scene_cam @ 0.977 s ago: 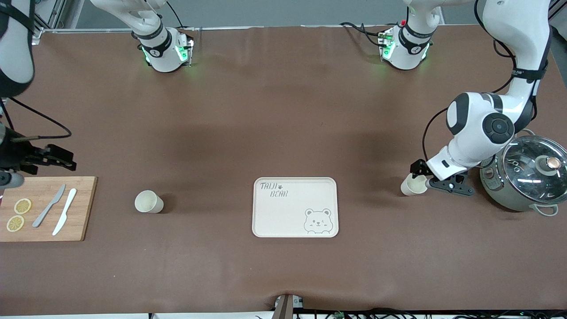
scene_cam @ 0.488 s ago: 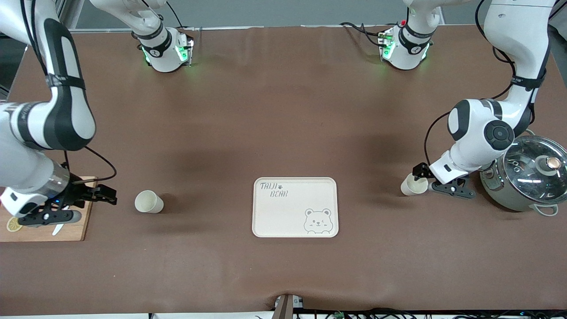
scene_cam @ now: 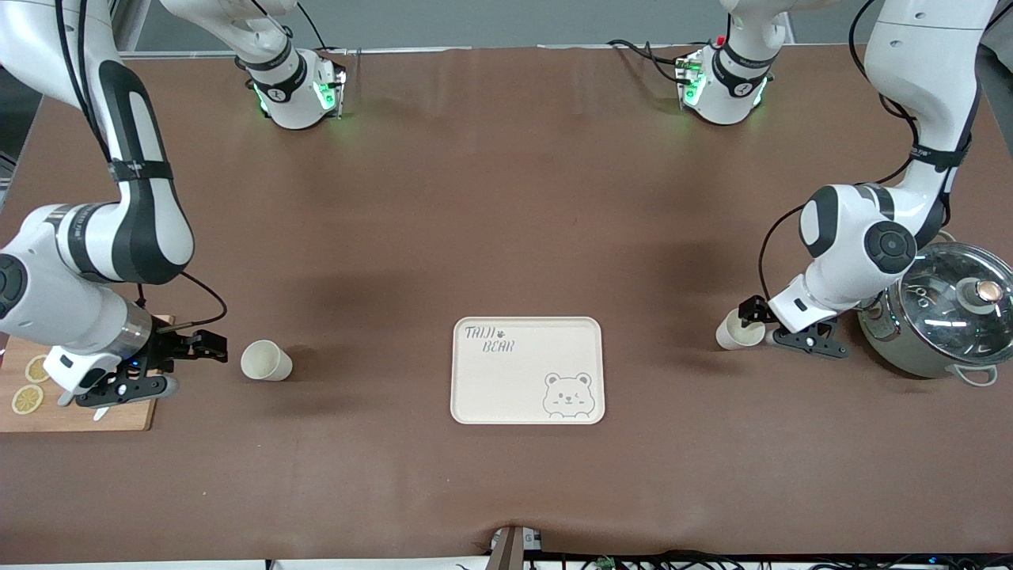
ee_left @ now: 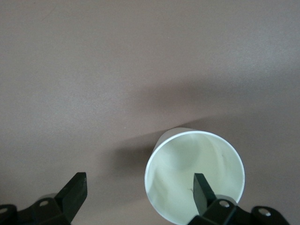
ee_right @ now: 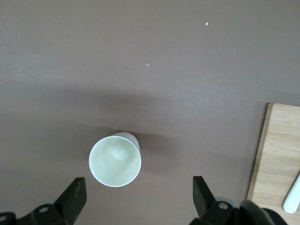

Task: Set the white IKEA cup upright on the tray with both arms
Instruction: 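Close the left and right grippers around the two white cups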

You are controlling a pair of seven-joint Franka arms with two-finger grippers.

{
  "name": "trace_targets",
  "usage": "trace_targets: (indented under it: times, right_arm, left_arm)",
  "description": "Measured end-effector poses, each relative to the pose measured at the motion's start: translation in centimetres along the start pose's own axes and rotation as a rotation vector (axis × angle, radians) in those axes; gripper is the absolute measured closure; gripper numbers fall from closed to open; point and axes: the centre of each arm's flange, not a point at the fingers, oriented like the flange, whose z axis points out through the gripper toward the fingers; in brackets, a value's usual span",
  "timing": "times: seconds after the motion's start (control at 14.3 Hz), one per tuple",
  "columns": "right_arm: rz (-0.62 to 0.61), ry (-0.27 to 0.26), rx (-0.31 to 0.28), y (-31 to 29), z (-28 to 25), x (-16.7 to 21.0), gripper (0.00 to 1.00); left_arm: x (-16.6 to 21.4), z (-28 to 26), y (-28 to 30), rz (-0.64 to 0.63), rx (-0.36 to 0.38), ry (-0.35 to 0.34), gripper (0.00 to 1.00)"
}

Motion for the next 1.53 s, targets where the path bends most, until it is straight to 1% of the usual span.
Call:
trace_targets:
  times: [0.42, 0.7, 0.98, 1.05, 1.26, 1.33, 1.4, 1.53]
  right_arm:
    - [-0.08, 0.022, -0.011, -0.1, 4.8, -1.6, 0.0]
    - [-0.099, 0.026, -0.012, -0.2, 5.8, -2.1, 0.0]
    - [-0.112, 0.041, -0.018, -1.2, 7.7, -2.8, 0.0]
    - [-0.113, 0.04, -0.019, -1.3, 8.3, -2.9, 0.0]
    - [-0.114, 0.04, -0.02, -1.4, 9.7, -3.3, 0.0]
    - [-0.114, 0.042, -0.021, -1.4, 10.0, -3.3, 0.0]
    - [-0.117, 0.046, -0.023, -1.4, 10.3, -3.3, 0.0]
    - [-0.132, 0.057, -0.029, -1.2, 11.1, -3.4, 0.0]
  left_arm:
    - [0.0, 1.0, 0.0, 0.0, -0.001, 0.012, 0.0]
    - [-0.1, 2.5, 0.1, 0.004, -0.005, 0.022, 0.0]
    - [-0.2, 2.9, 0.2, 0.004, -0.006, 0.027, 0.38]
    - [-0.2, 2.9, 0.2, 0.004, -0.006, 0.027, 0.5]
    - [-0.1, 2.9, 0.3, 0.007, -0.006, 0.032, 0.78]
    - [0.0, 2.7, 0.3, 0.007, -0.005, 0.036, 0.89]
    - [0.3, 2.3, 0.4, 0.009, -0.004, 0.045, 0.96]
    - [0.8, 1.5, 0.8, 0.003, -0.002, 0.062, 0.96]
